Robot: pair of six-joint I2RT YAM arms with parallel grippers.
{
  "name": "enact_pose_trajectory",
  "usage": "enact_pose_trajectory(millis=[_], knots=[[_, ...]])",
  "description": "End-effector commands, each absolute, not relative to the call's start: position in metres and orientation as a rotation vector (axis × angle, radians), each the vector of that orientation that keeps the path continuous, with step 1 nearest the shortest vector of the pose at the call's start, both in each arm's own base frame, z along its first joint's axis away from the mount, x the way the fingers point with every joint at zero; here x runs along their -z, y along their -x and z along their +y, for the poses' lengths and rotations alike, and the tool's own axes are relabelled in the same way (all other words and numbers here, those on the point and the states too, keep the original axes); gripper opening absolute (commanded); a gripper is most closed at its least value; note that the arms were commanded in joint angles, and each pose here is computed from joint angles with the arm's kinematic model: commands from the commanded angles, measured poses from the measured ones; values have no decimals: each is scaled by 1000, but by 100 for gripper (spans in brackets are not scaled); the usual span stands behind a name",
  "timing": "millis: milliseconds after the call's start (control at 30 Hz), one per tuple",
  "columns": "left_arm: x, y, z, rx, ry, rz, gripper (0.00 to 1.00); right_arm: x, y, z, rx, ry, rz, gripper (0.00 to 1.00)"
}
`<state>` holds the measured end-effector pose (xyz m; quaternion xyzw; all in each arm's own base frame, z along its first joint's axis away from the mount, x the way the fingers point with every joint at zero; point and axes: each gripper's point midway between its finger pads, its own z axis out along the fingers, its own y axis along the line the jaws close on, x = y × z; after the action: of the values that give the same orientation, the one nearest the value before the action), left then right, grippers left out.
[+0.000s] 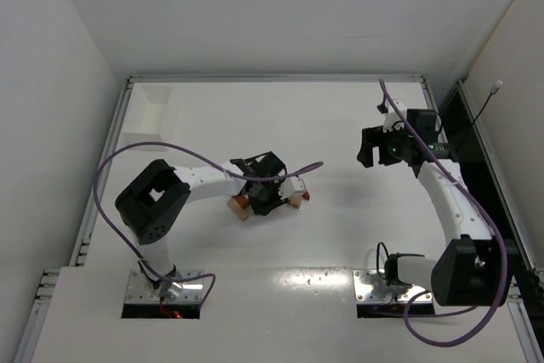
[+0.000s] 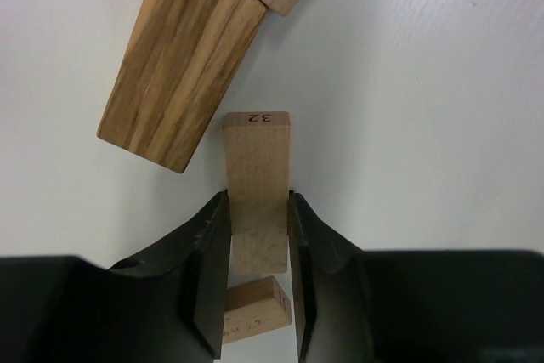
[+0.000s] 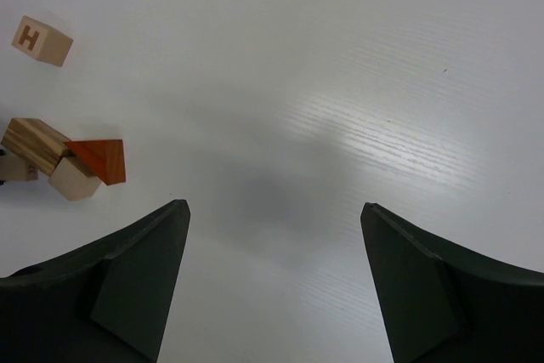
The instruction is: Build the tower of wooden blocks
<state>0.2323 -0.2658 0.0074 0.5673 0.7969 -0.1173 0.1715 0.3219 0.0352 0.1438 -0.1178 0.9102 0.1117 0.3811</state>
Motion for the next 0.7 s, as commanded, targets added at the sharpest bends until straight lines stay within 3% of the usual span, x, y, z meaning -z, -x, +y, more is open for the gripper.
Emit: enact_pose_trajectory(millis=[0, 233, 467, 667], knots=[[-4, -225, -272, 378, -1647, 2269, 0, -152, -322, 35, -301, 307, 2284, 79], [-72, -248, -246, 396, -1310, 2296, 0, -173, -312, 99, -606, 547, 2156, 72], [-142, -288, -188, 256, -910, 2318, 0, -176, -292, 196, -758, 1075, 2035, 71], [-166, -328, -120, 173, -480, 2365, 0, -161, -245, 296, -1007, 1510, 1904, 57]])
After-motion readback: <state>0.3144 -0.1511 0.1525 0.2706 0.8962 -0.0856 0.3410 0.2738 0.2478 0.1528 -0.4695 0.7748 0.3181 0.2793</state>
